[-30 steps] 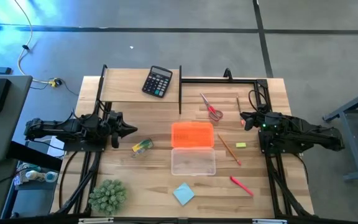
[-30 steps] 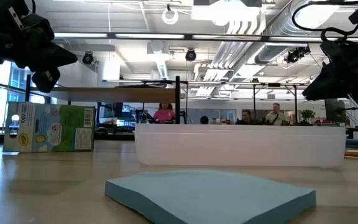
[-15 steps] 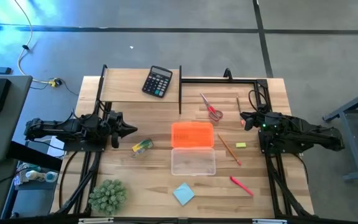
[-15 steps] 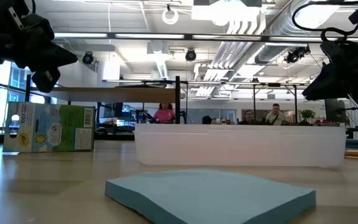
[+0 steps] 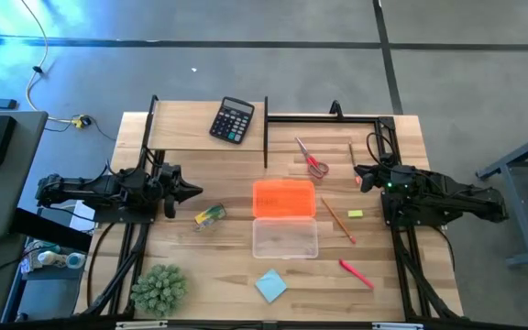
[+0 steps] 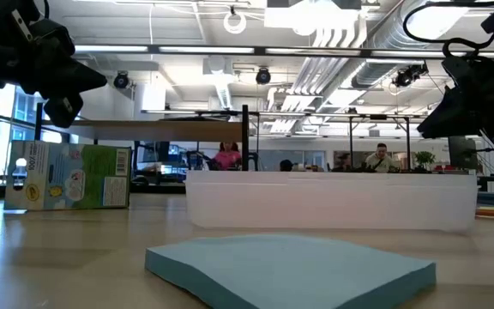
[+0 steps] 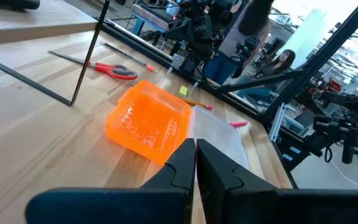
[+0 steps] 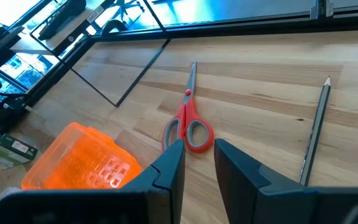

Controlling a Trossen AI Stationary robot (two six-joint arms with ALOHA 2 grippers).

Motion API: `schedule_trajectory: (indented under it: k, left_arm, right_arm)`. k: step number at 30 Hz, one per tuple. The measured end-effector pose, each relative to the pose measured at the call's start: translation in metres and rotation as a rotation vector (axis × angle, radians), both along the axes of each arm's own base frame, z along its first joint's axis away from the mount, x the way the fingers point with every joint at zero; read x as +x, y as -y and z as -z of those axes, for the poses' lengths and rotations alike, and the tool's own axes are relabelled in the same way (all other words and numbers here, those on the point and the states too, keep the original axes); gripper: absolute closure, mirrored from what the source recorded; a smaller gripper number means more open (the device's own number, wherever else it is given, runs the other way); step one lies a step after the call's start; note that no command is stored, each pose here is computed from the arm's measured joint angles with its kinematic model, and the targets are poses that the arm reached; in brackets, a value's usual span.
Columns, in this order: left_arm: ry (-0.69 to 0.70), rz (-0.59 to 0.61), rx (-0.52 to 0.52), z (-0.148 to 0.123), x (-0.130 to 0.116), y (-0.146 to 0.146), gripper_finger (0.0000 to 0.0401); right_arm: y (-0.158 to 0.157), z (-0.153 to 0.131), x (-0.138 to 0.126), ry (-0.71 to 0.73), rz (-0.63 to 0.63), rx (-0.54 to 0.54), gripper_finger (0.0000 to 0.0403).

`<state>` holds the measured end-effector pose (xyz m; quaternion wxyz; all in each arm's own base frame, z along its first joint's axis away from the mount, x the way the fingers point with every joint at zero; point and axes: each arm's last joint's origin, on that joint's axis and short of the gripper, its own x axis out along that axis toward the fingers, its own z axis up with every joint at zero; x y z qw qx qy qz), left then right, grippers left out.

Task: Pack school essentials

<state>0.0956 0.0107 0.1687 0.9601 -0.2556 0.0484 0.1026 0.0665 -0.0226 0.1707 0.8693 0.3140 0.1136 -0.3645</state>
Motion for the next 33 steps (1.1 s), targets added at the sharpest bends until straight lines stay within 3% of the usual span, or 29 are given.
schedule_trajectory:
  k: [27,33]
  left_arm:
    - [0.001,-0.028,0.003,-0.0001,-0.0002,-0.0008,0.0396]
    - [0.016,-0.037,-0.06,-0.0004,-0.0001,-0.0008,0.0396]
  right_arm:
    - [0.0,0.0,0.0,0.0,0.0,0.0,0.0324]
    - [0.0,0.0,0.0,0.0,0.0,0.0,0.0324]
